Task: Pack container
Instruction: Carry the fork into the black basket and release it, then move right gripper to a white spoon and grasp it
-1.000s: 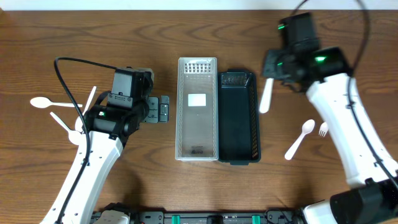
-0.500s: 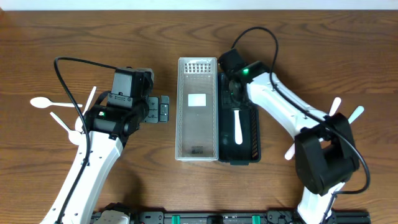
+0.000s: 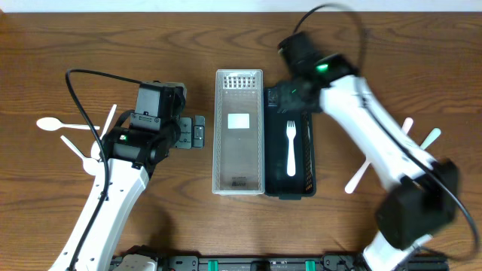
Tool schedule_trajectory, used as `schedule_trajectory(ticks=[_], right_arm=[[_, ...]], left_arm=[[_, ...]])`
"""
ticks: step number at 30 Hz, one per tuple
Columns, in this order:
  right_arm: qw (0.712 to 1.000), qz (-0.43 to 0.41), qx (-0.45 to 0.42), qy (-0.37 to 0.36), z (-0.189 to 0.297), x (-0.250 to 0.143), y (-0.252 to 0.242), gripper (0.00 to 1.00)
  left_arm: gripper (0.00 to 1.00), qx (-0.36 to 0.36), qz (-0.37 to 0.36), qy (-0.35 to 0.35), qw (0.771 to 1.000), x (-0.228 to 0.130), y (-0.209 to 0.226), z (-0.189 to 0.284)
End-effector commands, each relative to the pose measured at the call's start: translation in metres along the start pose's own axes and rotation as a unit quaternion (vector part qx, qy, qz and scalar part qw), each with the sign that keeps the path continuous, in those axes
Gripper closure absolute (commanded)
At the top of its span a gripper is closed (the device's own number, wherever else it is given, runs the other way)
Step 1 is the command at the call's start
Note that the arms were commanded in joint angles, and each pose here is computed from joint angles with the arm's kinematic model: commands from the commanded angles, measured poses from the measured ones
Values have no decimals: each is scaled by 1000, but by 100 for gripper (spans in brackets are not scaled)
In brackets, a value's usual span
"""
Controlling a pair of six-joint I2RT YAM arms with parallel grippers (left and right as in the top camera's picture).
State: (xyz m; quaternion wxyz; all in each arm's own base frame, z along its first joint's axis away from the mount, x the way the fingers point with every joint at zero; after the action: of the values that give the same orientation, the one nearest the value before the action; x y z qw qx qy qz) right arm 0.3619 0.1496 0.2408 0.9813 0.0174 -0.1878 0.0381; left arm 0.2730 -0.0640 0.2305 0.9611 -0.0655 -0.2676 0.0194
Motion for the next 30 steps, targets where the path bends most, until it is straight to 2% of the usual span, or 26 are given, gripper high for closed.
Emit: schedule_trajectory(ticks=[1, 3, 6, 11, 18, 23, 30], right_arm=[[989, -103, -57, -93, 69, 13, -56, 36], [977, -177, -83, -89, 83, 4, -89, 35], [954, -270, -118, -50, 86, -16, -135, 27], [935, -330, -127, 24, 48, -46, -176, 25], [926, -344, -119, 95, -37, -105, -180, 26], [921, -348, -124, 120, -69, -140, -177, 26], [919, -351, -125, 128, -89, -164, -175, 26]], left_arm=[[1, 2, 4, -10, 1000, 5, 0, 5], [1, 2, 4, -10, 1000, 5, 0, 5], [1, 2, 4, -10, 1000, 5, 0, 5], [1, 2, 4, -10, 1000, 5, 0, 5], [1, 2, 4, -10, 1000, 5, 0, 5], [1, 2, 4, -10, 1000, 5, 0, 5], [1, 2, 4, -10, 1000, 5, 0, 5]])
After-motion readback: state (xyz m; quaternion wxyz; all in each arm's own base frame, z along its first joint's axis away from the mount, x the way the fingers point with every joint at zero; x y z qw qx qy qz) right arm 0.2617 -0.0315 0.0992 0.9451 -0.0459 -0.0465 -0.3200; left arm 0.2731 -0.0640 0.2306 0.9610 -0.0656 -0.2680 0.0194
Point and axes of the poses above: each gripper's point midway between its finger pads, its own z axis back along the fingers, its own y axis along the line the jaws close on, x = y × z, the point moved 8 cm from there along z, back along the fingers, and after that the axes turned 7 degrees about z, right-handed, at the moved point
